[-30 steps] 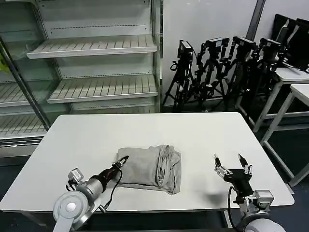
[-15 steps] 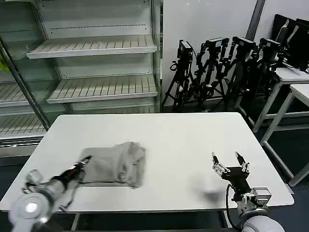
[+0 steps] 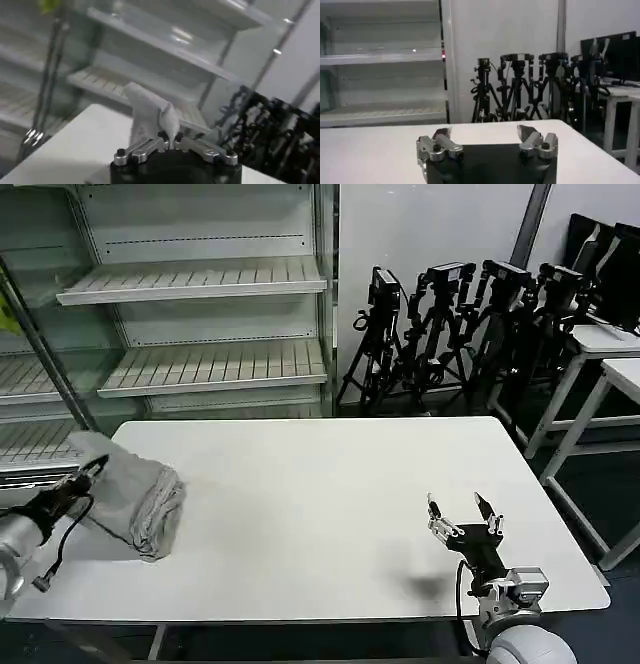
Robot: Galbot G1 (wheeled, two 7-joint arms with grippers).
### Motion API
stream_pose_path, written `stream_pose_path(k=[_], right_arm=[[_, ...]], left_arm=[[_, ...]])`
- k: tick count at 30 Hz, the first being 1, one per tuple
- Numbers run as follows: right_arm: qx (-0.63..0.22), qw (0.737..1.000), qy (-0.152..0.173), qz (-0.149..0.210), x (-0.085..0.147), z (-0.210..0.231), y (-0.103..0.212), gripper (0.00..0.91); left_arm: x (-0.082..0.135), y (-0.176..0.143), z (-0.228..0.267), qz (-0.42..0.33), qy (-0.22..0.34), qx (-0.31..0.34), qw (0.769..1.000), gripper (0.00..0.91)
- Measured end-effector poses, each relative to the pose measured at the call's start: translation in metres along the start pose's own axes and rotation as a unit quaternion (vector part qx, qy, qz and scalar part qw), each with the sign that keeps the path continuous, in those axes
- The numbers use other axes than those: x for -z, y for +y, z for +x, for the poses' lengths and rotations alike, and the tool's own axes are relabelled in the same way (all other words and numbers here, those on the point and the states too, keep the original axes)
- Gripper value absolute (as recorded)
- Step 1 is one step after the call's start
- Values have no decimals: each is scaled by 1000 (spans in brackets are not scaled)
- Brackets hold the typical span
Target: Fold and organize the clothes.
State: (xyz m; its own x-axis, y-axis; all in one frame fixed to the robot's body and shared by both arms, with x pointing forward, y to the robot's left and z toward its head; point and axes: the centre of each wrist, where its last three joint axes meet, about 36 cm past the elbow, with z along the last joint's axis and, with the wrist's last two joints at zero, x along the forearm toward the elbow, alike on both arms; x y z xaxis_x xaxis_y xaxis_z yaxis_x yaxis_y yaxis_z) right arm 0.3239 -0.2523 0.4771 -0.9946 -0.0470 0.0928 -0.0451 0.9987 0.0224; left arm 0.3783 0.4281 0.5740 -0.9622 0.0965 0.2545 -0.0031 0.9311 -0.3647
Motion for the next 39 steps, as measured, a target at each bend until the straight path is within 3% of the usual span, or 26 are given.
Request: stream_pose_path(k=[4,7,12,19,20,21,30,39], right_arm=[[-1,1000,-1,6,1,5,1,907],[-4,1000,-1,11,2,9,0,907],[-11,1000,-1,14,2,17,-2,907],[-22,1000,2,17,1,26,-4,907],[-23,1000,2,16,1,28,-4,907],[-25,1000,3,16,0,28,-4,907],[-31,999,1,15,1,32,-3,907],[-32,999,-4,19,6,32,-2,907]], left_arm=[[-29,-28,-21,-41,22,-12,999,40],[-63,-58,-45,-59,49,-28,997,40],[-121,-118,-88,-68,86,-66,992,40],[-178,-209,-135,-92,123,-123,980,40],[-185,-222,-141,-99,127,-130,978,101],[-190,-233,-144,-103,130,-137,977,907],[-202,-306,-166,-142,115,-184,966,907],[-193,-324,-164,-155,67,-212,963,907]])
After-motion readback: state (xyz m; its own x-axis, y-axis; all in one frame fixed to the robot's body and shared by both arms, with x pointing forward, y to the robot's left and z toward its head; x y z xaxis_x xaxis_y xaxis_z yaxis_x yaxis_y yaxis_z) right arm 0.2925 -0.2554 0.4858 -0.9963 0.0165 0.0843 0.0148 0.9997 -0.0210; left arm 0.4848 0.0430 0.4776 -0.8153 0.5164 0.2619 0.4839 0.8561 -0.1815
